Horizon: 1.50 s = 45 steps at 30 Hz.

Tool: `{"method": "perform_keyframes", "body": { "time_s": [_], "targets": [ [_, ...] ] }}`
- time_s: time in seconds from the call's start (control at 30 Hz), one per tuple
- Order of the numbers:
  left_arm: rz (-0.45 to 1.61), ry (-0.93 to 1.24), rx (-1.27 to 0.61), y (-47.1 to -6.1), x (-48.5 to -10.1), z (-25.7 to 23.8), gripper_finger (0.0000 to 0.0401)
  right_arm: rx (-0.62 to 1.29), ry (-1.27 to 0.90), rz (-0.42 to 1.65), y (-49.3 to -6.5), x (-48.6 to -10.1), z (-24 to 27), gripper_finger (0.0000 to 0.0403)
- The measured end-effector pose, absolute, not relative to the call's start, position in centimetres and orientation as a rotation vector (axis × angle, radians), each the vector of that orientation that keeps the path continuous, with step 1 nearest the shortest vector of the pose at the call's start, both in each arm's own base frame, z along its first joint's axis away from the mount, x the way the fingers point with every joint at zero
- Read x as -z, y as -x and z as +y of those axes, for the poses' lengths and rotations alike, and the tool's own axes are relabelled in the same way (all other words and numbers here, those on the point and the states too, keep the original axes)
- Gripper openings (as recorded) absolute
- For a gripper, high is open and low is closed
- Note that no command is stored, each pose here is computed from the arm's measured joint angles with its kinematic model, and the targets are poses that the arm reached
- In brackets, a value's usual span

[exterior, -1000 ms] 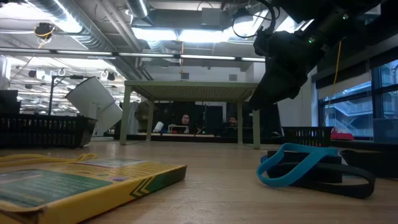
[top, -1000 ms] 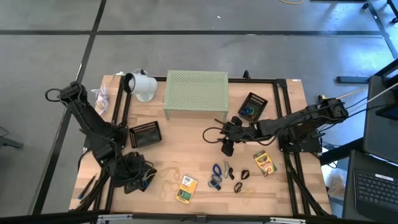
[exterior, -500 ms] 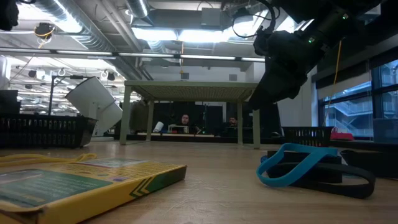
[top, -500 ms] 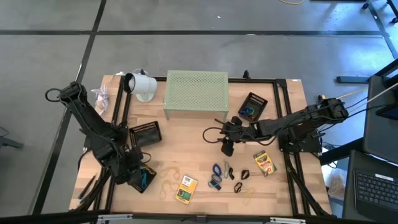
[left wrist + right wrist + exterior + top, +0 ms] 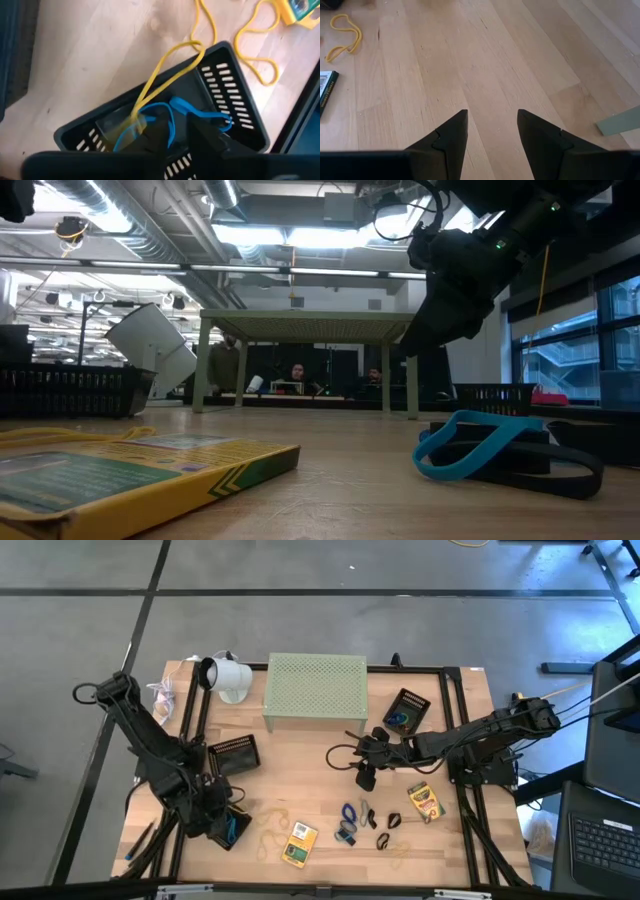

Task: Pick & Place Office Desk Supplies
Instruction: Put the yellow rubber band into the bottom left black bin

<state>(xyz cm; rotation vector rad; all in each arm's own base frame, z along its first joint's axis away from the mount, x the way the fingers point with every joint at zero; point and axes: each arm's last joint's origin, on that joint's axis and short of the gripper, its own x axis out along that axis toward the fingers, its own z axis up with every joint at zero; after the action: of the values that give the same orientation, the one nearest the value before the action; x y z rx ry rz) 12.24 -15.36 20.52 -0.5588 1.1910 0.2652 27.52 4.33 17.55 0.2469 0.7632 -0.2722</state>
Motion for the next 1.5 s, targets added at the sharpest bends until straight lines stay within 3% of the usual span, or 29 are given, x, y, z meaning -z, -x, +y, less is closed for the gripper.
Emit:
{"method": "perform_keyframes", "body": {
  "time_s": [0.27, 0.67, 1.03, 1.2, 1.5],
  "targets": [
    [1.246, 0.500, -0.223, -12.3, -20.1, -15.7, 0.0116, 0.272, -0.247, 0.763, -27.5, -17.5, 4.3, 0.0176],
    [1.017, 0.390, -0.203, -14.2, -20.5, -15.2, 0.0130, 0.291, -0.238, 0.756, -27.5, -17.6, 4.3, 0.0176],
    [1.002, 0.343, -0.148, -15.4, -20.7, -14.6, 0.0174, 0.296, -0.236, 0.755, -27.5, -17.6, 4.3, 0.0176],
    [1.004, 0.341, -0.069, -15.5, -20.9, -15.2, 0.0177, 0.295, -0.236, 0.755, -27.5, -17.6, 4.3, 0.0176],
    [1.128, 0.412, -0.130, -13.3, -20.4, -15.9, 0.0177, 0.295, -0.236, 0.755, -27.5, -17.6, 4.3, 0.0176]
  ]
}}
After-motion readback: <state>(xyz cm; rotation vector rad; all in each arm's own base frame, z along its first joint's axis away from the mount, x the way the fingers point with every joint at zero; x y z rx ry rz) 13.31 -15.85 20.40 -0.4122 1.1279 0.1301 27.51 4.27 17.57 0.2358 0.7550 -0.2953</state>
